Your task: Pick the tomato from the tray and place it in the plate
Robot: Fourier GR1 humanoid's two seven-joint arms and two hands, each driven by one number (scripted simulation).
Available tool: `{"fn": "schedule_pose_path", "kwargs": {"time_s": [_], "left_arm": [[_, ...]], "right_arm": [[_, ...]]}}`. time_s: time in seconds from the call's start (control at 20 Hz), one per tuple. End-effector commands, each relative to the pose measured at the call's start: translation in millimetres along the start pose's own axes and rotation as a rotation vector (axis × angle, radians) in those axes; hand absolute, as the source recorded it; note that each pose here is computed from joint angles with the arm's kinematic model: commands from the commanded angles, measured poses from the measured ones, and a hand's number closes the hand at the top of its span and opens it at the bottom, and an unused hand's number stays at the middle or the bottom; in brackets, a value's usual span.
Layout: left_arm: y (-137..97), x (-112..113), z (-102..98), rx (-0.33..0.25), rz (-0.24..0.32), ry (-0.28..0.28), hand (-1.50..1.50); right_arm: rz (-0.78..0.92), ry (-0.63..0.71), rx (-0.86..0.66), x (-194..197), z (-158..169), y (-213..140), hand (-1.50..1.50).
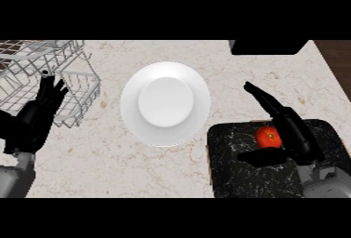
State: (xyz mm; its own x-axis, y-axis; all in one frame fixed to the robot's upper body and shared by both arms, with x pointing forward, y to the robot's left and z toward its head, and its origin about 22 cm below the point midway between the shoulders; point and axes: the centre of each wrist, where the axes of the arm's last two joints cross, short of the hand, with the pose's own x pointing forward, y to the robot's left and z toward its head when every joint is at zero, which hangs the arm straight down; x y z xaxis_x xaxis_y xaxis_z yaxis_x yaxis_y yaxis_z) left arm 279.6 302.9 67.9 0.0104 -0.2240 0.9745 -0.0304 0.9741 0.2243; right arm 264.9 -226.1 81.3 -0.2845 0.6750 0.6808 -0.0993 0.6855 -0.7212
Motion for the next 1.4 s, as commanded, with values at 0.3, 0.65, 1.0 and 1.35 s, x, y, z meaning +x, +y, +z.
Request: {"fn": "schedule_pose_path", "kwargs": {"time_s": [0.3,0.65,1.0,1.35], "left_arm": [[-8,26,-14,-0.04,-0.016,-0.16,0.0],[-12,34,-14,-0.063,0.007,-0.192,0.0],[-4,43,-21,-0.068,-0.007,-0.198,0.0],[-14,37,-22,-0.052,-0.021,-0.209,0.0]], "right_arm": [[0.404,0.376,0.399,31,6,-39,-1.5],[0.46,0.487,0.468,51,-8,-41,-1.5],[0.545,0.593,0.432,34,-14,-32,-1.5],[0.579,0.667,0.466,19,-20,-33,-1.5]]}}
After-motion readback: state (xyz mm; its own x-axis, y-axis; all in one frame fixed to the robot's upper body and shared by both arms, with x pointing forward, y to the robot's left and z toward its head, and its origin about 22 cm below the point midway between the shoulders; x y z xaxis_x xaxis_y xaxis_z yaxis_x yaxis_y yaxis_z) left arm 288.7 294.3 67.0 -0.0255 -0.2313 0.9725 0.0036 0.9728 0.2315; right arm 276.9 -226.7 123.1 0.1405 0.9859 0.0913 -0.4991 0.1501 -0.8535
